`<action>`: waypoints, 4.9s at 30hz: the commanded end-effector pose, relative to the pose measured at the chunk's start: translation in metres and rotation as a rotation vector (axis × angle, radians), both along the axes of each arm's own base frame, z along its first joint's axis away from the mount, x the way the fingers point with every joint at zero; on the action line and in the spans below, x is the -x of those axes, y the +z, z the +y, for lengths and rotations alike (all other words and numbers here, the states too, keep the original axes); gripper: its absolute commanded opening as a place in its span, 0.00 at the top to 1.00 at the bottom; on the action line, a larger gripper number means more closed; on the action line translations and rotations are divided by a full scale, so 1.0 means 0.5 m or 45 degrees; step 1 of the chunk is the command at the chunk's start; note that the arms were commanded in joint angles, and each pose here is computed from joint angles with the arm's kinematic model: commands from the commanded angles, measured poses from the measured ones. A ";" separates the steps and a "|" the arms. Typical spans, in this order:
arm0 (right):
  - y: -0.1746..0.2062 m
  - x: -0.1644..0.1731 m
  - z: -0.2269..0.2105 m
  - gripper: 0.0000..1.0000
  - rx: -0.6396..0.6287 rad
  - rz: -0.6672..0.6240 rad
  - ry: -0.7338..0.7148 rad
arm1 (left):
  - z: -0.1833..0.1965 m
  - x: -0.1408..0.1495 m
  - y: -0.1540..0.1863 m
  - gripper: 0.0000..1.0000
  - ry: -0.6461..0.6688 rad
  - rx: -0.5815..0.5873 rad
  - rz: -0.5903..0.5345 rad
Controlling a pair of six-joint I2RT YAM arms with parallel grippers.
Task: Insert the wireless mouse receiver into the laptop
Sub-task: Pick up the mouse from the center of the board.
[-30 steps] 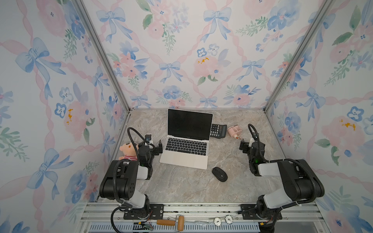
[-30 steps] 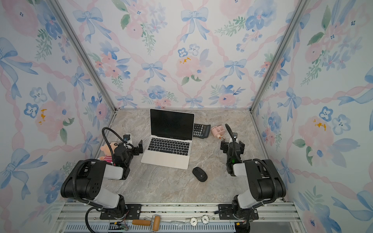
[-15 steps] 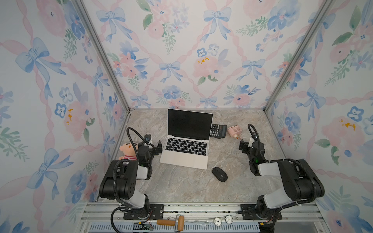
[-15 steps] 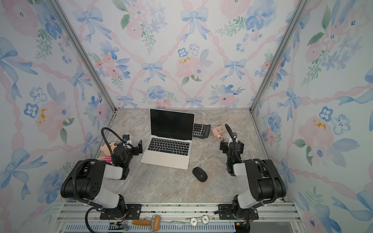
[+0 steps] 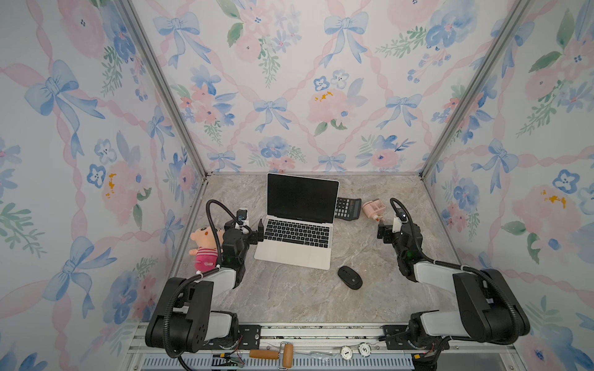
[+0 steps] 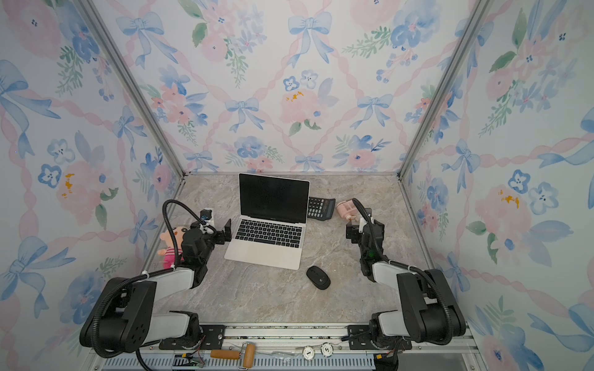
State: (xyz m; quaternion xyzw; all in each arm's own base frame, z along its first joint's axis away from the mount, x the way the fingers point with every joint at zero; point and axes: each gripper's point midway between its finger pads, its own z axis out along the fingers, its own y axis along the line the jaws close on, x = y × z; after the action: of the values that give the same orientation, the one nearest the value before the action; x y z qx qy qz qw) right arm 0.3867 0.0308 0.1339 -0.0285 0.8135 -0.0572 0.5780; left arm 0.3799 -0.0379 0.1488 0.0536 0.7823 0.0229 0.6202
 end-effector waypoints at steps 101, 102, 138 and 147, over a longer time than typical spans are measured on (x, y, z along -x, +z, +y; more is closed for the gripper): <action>0.109 0.462 0.465 0.38 -0.464 1.549 1.433 | -0.641 0.380 0.092 0.46 -1.804 -0.642 -0.347; 0.110 0.462 0.465 0.37 -0.464 1.549 1.433 | -0.641 0.383 0.097 0.49 -1.808 -0.625 -0.348; 0.290 0.363 0.464 0.11 -0.115 0.458 1.349 | -0.555 0.303 0.113 0.99 -1.811 0.365 0.809; 0.282 0.328 0.476 0.26 -0.210 0.512 1.340 | -0.561 0.326 0.125 0.98 -1.935 0.420 0.804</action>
State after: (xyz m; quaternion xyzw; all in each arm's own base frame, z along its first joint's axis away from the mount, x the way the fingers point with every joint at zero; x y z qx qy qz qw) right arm 0.2138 0.2725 0.2676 -0.4122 0.7811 0.2997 0.3608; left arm 0.2276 -0.3166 0.1935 0.4666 0.6946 -0.4992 0.2250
